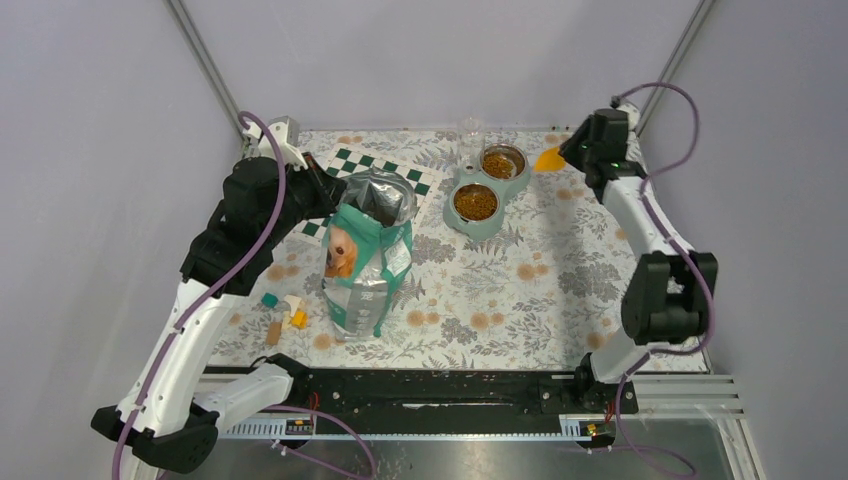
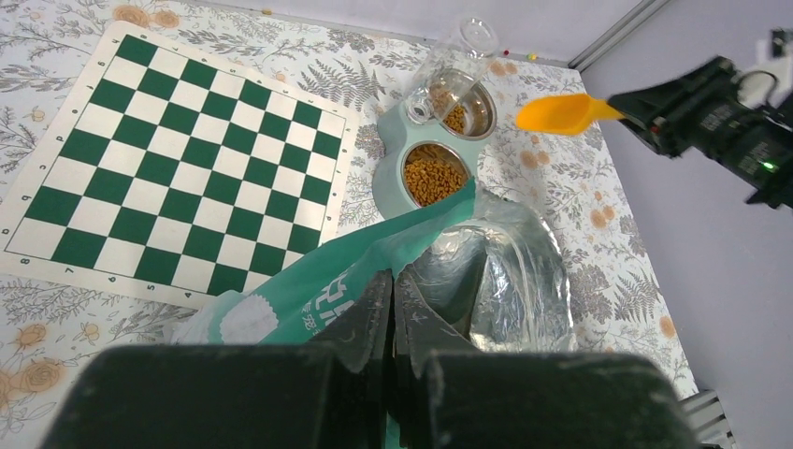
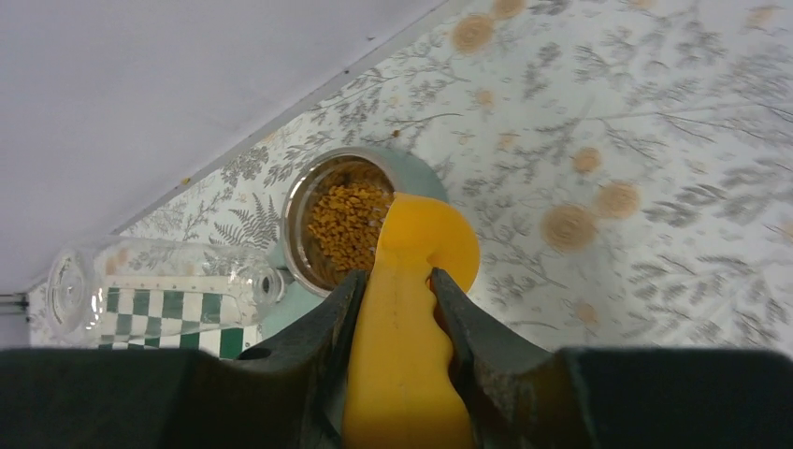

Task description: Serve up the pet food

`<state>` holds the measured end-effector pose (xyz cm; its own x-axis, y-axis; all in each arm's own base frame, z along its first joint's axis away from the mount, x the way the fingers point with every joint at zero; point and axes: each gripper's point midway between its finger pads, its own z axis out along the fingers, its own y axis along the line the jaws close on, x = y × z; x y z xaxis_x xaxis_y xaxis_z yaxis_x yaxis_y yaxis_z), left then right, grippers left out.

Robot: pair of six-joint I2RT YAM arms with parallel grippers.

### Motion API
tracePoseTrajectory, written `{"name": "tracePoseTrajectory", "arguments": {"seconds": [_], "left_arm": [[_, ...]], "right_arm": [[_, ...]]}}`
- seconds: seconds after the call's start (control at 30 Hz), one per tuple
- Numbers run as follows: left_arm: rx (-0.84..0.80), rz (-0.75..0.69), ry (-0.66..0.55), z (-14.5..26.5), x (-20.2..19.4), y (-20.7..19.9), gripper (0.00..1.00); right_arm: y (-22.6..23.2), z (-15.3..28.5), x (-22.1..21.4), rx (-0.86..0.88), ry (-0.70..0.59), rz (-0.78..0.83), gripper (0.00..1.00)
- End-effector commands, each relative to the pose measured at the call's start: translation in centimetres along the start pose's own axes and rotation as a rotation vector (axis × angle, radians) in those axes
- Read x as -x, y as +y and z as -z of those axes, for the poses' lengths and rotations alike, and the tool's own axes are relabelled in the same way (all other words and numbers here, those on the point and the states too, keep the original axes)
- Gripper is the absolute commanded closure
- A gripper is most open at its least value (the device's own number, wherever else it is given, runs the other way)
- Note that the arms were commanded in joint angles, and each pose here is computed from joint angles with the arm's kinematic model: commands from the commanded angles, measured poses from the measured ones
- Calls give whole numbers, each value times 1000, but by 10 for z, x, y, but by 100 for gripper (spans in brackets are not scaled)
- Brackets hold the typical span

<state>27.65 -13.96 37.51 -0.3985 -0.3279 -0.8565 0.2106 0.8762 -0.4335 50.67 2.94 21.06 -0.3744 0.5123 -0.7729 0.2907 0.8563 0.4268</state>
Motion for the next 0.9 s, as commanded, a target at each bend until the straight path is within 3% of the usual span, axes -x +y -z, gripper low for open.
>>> {"name": "tracePoseTrajectory", "arguments": {"seconds": [0.0, 0.13, 0.4, 0.5, 0.67, 0.73, 0.87], "left_arm": [[-46, -4, -211, 22, 54, -13, 100], [-54, -5, -206, 23, 54, -15, 100], [-70, 26, -167, 24, 40, -15, 100], [-72, 35, -159, 26, 35, -14, 100], [-71, 36, -148, 25, 33, -13, 100], [-69, 33, -143, 23, 31, -12, 100], [-58, -3, -146, 21, 28, -8, 100]], "right_arm": [[-56, 34, 2, -47, 32, -135, 100], [-98, 40, -35, -47, 134, -220, 99], [-136, 22, -76, -71, 161, -369, 89], [-149, 21, -88, -119, 162, -410, 77], [-173, 34, -91, -257, 122, -408, 31], [-178, 39, -87, -290, 103, -392, 21], [-192, 50, -86, -377, 92, -361, 13]]}}
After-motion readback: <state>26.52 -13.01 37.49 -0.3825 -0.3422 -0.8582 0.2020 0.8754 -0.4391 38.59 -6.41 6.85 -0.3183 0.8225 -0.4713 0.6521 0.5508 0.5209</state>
